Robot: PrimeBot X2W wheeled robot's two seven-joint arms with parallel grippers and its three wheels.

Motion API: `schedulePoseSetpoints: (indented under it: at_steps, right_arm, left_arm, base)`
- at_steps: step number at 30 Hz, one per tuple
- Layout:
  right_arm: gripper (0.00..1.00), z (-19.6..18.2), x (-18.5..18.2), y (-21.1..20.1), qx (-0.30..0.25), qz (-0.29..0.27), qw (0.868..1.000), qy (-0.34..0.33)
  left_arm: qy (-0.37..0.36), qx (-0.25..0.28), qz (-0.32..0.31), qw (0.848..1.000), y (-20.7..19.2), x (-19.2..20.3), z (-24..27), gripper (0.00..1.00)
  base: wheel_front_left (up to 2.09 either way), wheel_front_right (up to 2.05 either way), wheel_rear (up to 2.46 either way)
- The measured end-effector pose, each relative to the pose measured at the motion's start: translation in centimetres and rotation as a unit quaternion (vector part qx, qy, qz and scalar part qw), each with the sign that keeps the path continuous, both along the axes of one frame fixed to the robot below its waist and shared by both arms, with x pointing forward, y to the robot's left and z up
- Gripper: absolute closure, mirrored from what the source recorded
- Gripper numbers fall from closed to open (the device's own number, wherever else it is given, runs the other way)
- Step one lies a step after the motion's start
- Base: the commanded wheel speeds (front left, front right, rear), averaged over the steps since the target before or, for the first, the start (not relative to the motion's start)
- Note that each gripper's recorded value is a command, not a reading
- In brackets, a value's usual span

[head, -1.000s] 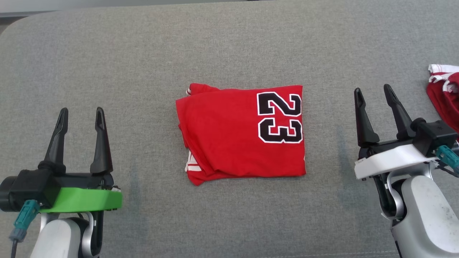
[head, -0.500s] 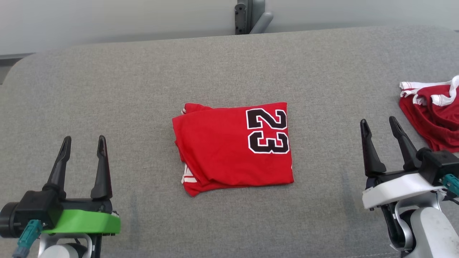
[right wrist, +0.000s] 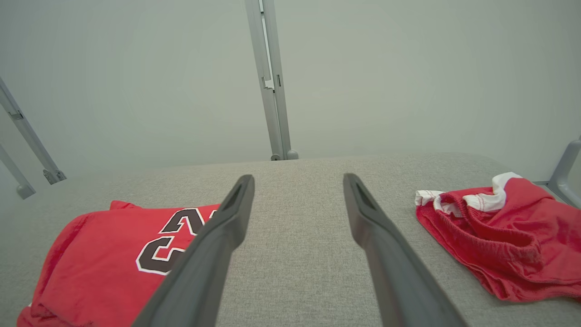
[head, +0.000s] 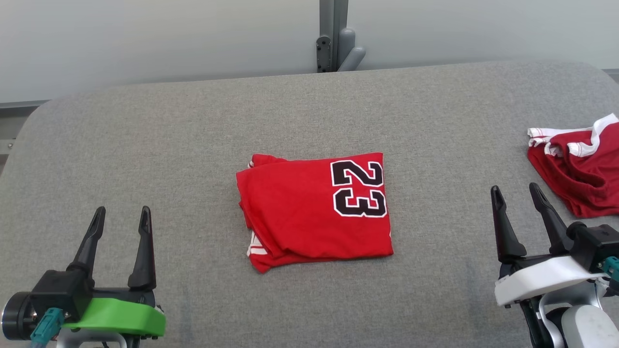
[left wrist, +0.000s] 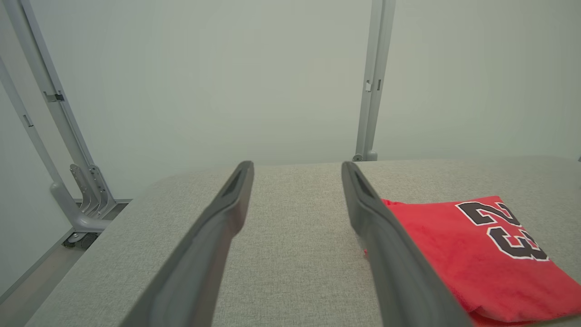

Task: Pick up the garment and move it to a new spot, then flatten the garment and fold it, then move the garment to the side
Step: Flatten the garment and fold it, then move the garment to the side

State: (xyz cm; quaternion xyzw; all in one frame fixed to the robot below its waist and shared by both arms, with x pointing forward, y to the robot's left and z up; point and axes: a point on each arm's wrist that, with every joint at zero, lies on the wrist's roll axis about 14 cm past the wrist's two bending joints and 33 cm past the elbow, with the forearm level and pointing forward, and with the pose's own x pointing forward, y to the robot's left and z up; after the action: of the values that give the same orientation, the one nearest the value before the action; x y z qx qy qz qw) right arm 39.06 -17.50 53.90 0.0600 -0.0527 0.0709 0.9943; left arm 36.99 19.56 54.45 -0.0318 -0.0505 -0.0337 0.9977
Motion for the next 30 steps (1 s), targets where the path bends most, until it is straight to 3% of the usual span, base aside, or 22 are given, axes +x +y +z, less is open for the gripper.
schedulePoseSetpoints:
  at_steps: [30]
  right_arm:
    - [0.00,-0.25,0.09,0.00,0.002,-0.004,1.000,0.007]
  left_arm:
    - [0.005,-0.002,0.004,1.000,0.12,-0.35,0.01,0.00]
  base:
    - [0.00,0.00,0.00]
